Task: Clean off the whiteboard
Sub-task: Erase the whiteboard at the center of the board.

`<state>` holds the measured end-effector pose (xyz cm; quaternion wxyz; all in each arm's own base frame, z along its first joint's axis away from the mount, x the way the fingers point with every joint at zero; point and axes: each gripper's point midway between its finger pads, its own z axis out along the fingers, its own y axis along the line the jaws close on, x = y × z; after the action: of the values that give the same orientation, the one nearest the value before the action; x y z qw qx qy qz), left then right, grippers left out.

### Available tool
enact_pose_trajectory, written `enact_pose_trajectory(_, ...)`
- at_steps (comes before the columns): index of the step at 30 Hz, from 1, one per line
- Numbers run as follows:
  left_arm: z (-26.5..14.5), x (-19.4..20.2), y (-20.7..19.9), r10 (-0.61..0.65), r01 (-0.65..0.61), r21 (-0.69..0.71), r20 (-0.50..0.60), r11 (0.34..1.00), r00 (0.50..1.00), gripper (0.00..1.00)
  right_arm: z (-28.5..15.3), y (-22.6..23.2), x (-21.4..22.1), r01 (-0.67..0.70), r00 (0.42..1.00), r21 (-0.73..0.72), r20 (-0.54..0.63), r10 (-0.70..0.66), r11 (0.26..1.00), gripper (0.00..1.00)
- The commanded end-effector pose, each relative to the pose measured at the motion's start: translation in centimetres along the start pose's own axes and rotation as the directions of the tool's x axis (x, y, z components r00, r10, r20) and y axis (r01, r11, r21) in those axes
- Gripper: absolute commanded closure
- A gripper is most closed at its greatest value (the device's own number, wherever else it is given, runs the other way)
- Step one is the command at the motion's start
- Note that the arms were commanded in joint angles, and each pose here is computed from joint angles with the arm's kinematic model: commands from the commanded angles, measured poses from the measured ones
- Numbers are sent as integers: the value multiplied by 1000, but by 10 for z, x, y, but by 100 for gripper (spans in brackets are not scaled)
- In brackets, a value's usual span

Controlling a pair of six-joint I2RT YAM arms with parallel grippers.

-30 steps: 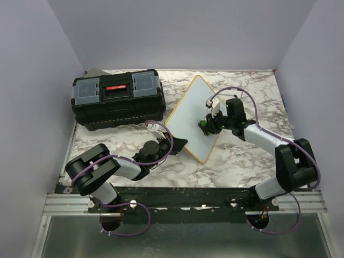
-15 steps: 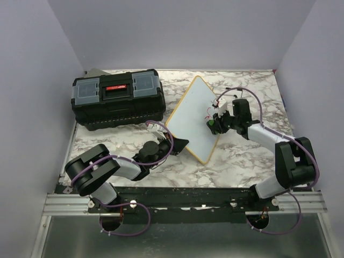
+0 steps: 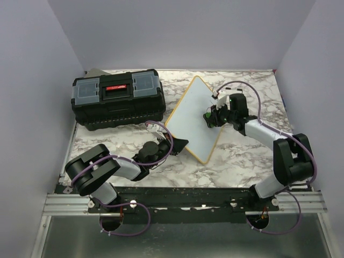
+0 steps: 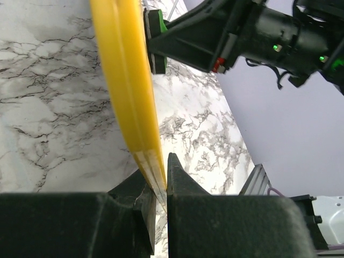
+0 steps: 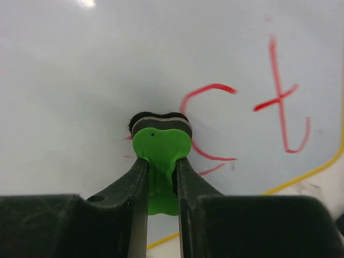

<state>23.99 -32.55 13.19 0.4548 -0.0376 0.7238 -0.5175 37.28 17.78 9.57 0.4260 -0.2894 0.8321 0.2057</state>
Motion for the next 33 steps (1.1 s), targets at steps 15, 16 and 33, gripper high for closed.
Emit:
enact_pose_trajectory(15, -9, -16, -87, -34, 27, 334, 14, 942, 999, 100, -3, 18, 3, 45, 999, -80, 29, -43, 996, 99)
enact_pose_trajectory(16, -9, -16, -87, -34, 28, 334, 14, 942, 999, 100, 0, 8, -5, 15, 999, -26, 42, -14, 1000, 99)
enact_pose_trajectory(33, -10, -15, -87, -37, 32, 347, 9, 937, 999, 100, -6, -3, 43, 32, 995, -51, -95, -37, 998, 99)
